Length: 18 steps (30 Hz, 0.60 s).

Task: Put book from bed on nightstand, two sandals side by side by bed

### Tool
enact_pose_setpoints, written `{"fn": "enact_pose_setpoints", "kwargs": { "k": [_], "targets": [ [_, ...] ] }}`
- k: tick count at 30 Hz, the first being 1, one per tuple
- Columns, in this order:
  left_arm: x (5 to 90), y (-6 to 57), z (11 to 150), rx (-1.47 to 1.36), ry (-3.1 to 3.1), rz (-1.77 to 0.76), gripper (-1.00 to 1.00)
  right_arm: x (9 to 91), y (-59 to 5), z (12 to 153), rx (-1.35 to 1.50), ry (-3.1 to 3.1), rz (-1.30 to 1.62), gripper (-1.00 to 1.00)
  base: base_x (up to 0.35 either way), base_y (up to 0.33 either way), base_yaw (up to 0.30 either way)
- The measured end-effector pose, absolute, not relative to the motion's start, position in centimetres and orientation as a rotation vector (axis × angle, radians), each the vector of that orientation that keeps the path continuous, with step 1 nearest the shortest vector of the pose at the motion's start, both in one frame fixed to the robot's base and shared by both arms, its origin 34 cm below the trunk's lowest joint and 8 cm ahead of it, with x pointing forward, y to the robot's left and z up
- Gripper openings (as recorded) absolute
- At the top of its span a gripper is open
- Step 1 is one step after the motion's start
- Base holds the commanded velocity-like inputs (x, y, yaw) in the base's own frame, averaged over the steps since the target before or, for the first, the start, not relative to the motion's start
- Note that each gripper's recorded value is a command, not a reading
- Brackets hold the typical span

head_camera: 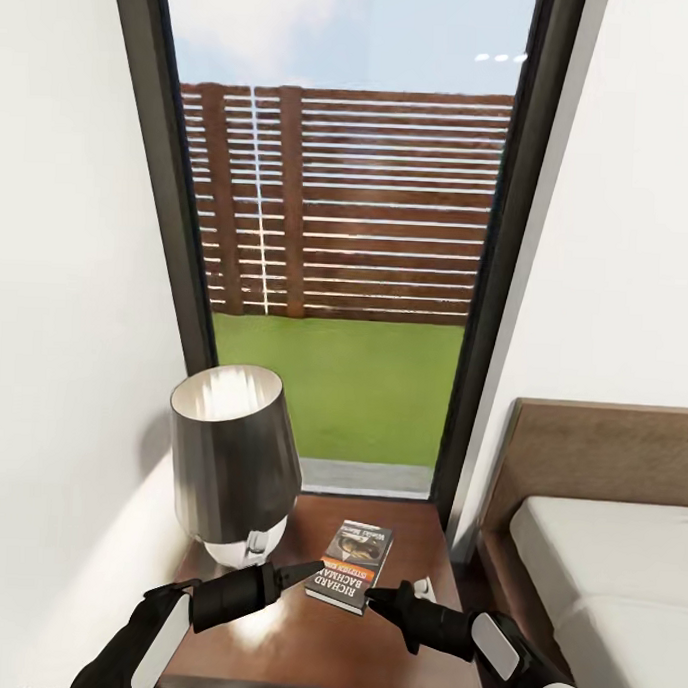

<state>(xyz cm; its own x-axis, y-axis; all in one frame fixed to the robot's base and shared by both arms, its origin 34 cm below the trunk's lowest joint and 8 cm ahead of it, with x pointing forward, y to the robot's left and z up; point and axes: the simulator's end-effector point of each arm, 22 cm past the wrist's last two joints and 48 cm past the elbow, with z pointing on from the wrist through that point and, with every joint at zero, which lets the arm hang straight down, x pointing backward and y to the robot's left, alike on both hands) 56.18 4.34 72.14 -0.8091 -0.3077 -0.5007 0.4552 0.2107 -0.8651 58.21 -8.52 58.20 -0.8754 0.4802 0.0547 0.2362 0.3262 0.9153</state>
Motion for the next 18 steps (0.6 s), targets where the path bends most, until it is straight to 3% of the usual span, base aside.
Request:
{"fn": "enact_pose_setpoints", "kwargs": {
  "k": [18],
  "targets": [
    [55.6,4.3,68.5,0.136,1.897,-1.657,1.00,57.6,-8.5,54.6,0.650,2.365,1.572,-1.00,0.000,0.000,0.000]
  ]
}}
